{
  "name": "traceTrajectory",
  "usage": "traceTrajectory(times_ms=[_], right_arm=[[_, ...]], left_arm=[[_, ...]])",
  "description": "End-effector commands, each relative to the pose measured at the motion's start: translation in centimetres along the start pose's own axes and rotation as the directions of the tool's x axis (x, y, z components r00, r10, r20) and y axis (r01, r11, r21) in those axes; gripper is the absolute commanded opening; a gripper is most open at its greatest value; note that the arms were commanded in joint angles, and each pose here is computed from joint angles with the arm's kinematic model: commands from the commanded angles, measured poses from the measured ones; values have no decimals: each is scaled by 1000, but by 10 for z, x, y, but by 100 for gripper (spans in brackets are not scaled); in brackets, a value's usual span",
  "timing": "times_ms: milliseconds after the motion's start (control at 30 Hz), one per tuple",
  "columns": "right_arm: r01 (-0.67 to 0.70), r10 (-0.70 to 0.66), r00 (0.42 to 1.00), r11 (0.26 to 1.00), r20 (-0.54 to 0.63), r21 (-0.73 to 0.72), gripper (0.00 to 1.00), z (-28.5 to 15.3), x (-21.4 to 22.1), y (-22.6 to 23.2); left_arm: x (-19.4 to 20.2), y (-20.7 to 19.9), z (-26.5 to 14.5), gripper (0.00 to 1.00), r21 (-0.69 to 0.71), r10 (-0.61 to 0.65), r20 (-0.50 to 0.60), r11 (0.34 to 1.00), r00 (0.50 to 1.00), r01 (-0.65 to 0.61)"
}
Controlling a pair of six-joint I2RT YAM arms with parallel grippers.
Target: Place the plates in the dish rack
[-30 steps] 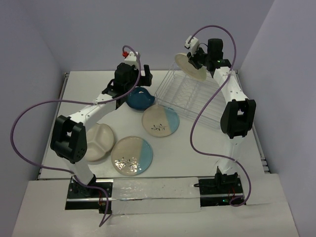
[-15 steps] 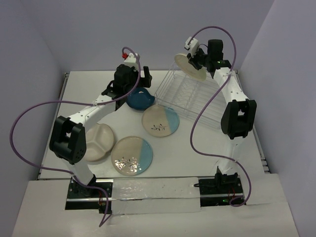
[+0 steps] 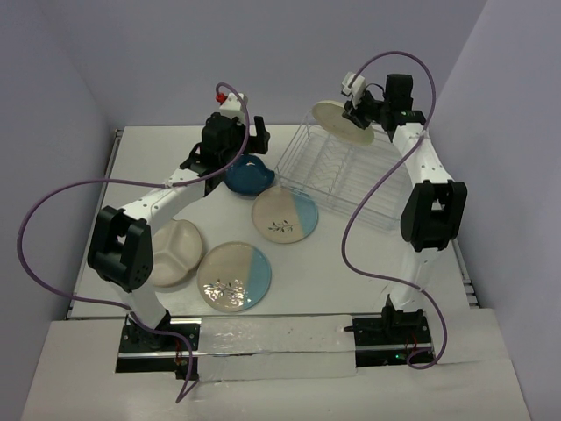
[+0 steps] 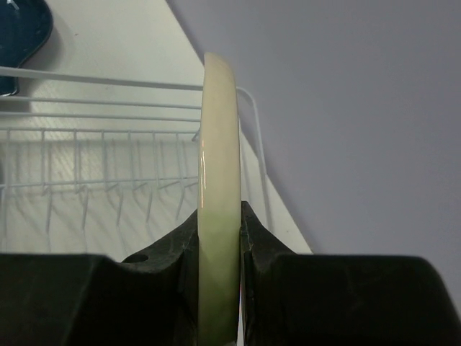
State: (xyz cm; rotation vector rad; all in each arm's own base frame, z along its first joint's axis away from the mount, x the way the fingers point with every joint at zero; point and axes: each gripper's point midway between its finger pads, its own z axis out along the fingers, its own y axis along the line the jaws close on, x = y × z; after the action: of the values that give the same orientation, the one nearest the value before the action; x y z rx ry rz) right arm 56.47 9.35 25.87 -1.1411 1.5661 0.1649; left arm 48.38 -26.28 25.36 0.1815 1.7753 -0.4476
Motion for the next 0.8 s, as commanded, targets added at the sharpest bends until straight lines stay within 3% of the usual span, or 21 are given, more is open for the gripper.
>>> traceTrajectory(times_ms=[0,200,767], right_arm=[[136,-139,982,990,130,27,0,-31,-64,-11],[91,-102,988,991,111,103,0,-33,-74,-37],[14,-16,997,999,80,33,1,12,-29,-28]], left_arm=[[-26,-4,-2,99,29,15,72,999,997,-17],[-25,-4,-1,99,32,14,78,999,997,-16],[-18,1,1,99,21,26,56,999,998,-27]])
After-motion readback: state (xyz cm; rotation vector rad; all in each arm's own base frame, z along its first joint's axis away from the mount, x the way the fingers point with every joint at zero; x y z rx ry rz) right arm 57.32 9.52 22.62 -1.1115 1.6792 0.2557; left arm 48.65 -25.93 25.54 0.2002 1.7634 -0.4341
